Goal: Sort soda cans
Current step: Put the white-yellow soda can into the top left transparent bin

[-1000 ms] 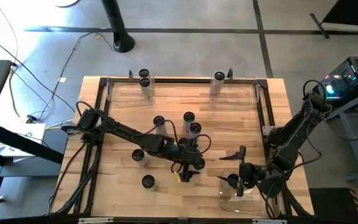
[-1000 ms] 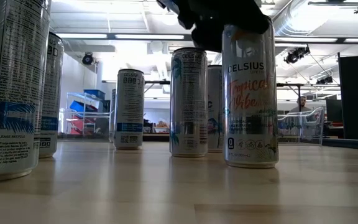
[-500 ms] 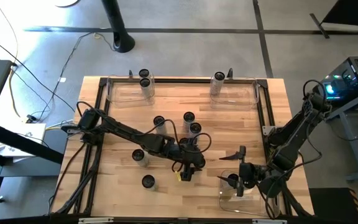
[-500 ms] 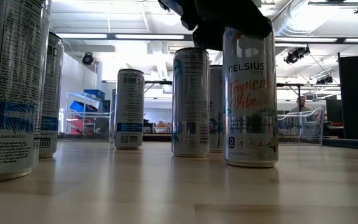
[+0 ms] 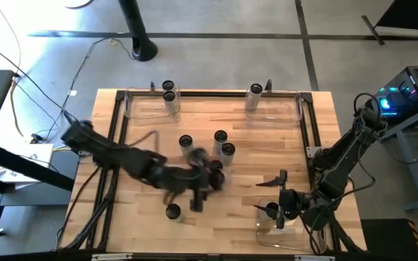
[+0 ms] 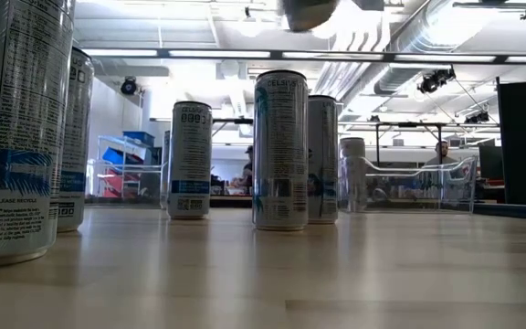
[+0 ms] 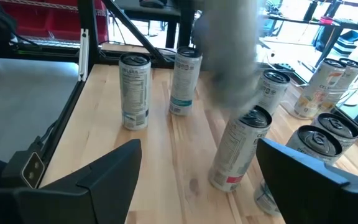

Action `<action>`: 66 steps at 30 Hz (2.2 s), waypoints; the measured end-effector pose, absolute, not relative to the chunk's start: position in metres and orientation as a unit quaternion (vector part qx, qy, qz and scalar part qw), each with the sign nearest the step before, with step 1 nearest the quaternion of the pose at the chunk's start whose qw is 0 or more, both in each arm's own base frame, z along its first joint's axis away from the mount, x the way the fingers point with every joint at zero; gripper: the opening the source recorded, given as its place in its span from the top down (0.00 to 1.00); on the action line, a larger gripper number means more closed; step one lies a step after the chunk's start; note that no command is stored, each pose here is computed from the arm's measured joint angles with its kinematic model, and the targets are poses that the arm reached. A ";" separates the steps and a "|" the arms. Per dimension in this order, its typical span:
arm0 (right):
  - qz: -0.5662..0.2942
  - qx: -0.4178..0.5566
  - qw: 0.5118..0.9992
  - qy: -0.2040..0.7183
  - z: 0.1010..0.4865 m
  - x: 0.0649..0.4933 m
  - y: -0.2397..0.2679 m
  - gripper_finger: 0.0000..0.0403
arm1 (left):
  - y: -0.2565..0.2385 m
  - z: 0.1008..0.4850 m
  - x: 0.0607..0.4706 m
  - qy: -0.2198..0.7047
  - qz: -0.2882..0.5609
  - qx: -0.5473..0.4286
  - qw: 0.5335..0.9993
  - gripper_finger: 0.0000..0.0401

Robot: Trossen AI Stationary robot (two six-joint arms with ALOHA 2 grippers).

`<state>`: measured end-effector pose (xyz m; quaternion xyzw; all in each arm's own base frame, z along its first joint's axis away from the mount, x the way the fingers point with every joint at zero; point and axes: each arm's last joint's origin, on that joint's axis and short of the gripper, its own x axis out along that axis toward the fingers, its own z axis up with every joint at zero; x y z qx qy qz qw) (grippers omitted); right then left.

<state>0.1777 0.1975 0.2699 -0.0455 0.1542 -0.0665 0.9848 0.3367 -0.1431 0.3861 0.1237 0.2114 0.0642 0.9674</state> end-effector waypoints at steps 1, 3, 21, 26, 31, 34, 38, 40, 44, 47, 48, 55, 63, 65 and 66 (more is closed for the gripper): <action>-0.066 -0.045 0.985 0.154 0.270 0.178 0.198 0.22 | -0.137 0.397 0.326 0.206 0.106 0.134 0.964 0.38; -0.067 -0.044 0.985 0.154 0.270 0.178 0.197 0.22 | -0.119 0.417 0.303 0.195 0.180 0.130 0.955 0.38; -0.074 -0.048 0.985 0.151 0.270 0.178 0.197 0.22 | 0.093 0.423 0.190 0.342 0.605 -0.050 0.717 0.38; -0.087 -0.051 0.984 0.145 0.270 0.178 0.196 0.22 | 0.123 0.417 0.178 0.338 0.637 -0.095 0.686 0.38; -0.089 -0.054 0.984 0.145 0.269 0.178 0.197 0.22 | 0.143 0.387 0.181 0.322 0.636 -0.122 0.690 0.38; -0.091 -0.057 0.983 0.147 0.267 0.179 0.198 0.22 | 0.158 0.365 0.181 0.305 0.639 -0.143 0.691 0.38; -0.091 -0.060 0.983 0.149 0.265 0.180 0.199 0.22 | 0.176 0.329 0.177 0.307 0.644 -0.167 0.681 0.38; -0.092 -0.057 0.983 0.149 0.264 0.180 0.200 0.22 | 0.183 0.314 0.174 0.301 0.650 -0.175 0.676 0.38; -0.093 -0.057 0.983 0.149 0.264 0.181 0.199 0.22 | 0.192 0.280 0.170 0.305 0.643 -0.180 0.679 0.38; -0.102 -0.059 0.982 0.145 0.264 0.181 0.199 0.22 | 0.196 0.260 0.168 0.289 0.636 -0.185 0.692 0.38; -0.107 -0.060 0.982 0.142 0.264 0.181 0.198 0.22 | 0.197 0.255 0.168 0.285 0.631 -0.185 0.697 0.38; -0.126 -0.060 0.981 0.131 0.266 0.181 0.198 0.22 | 0.199 0.228 0.165 0.251 0.617 -0.186 0.723 0.38; -0.132 -0.049 0.982 0.127 0.267 0.184 0.196 0.22 | 0.197 0.220 0.166 0.244 0.604 -0.178 0.737 0.32; -0.136 -0.049 0.981 0.127 0.267 0.185 0.195 0.22 | 0.197 0.220 0.166 0.243 0.604 -0.179 0.738 0.31; -0.137 -0.048 0.981 0.126 0.267 0.185 0.194 0.22 | 0.197 0.220 0.166 0.242 0.603 -0.179 0.738 0.30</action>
